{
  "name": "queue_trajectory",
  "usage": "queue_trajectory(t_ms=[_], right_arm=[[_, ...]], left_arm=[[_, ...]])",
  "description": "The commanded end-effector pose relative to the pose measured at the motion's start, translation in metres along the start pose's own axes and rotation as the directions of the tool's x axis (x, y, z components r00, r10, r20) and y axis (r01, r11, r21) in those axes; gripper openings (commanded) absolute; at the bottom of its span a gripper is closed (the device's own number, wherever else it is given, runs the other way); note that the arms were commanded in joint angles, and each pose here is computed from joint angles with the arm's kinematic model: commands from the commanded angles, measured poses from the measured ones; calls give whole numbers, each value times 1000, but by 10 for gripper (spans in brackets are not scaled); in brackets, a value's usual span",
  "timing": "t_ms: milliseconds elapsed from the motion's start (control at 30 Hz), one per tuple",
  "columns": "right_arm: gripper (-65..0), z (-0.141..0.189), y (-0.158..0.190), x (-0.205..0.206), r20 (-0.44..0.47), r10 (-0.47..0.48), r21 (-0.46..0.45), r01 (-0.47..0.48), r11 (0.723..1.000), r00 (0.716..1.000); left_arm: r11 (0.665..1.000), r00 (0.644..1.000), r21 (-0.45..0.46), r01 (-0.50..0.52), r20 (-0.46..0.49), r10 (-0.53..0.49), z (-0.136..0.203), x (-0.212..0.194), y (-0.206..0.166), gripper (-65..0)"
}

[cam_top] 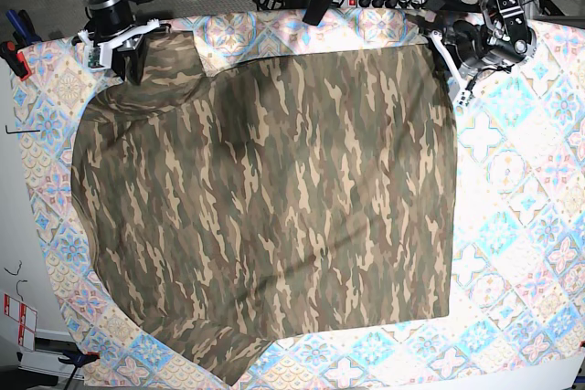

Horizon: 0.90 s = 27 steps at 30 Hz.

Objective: Fold the T-shirt properly
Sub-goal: 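Lift the hem corners and pull them apart, stretching the hem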

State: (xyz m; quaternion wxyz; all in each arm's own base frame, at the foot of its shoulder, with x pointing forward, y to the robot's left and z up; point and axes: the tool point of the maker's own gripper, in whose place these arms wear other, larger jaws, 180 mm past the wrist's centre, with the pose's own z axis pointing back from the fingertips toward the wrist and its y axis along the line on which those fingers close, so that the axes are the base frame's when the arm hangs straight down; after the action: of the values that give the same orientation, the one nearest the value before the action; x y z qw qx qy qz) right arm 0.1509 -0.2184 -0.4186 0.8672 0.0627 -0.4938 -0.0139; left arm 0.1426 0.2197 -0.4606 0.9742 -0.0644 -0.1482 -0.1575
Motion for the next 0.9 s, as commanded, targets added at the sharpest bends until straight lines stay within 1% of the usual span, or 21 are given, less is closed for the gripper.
queue_trajectory(t_ms=[0,67,167,267,367,467,533,600,733,867], right_arm=[[-612,3,1,13,44,5,11,-6,1000,999],[-612,5,-4,27,76,20,-3,-20,1000,997],[-612,11,-16,43,114,43,-39,-38,998,993],[-612,12,-17,55,139,57,-43,-51,998,989],[-612,14,-24,61,152,67,-64,-58,996,986],[-612,16,-33,66,159,76,-87,-63,994,984],[-611,17,-35,66,160,77,-93,-63,994,984],[-610,14,-35,66,147,78,-92,-65,994,986],[-611,-5,-34,73,99,82,-86,-74,994,992],[-612,-11,-29,83,110,90,-75,-82,994,990]], left_arm=[[999,1000,27,24,17,-24,9,8,7,-623],[997,999,57,55,-2,-55,20,13,10,-623],[987,994,119,109,6,-111,42,29,14,-623],[982,992,142,125,-10,-125,49,32,16,-623],[980,993,164,112,6,-114,52,40,24,-623],[980,998,189,66,-30,-62,54,34,40,-623],[976,999,213,42,2,-44,58,45,50,-623],[973,999,228,40,16,-45,62,51,56,-623],[969,996,245,39,67,-57,66,75,62,-623],[970,994,240,36,94,-60,67,84,60,-622]])
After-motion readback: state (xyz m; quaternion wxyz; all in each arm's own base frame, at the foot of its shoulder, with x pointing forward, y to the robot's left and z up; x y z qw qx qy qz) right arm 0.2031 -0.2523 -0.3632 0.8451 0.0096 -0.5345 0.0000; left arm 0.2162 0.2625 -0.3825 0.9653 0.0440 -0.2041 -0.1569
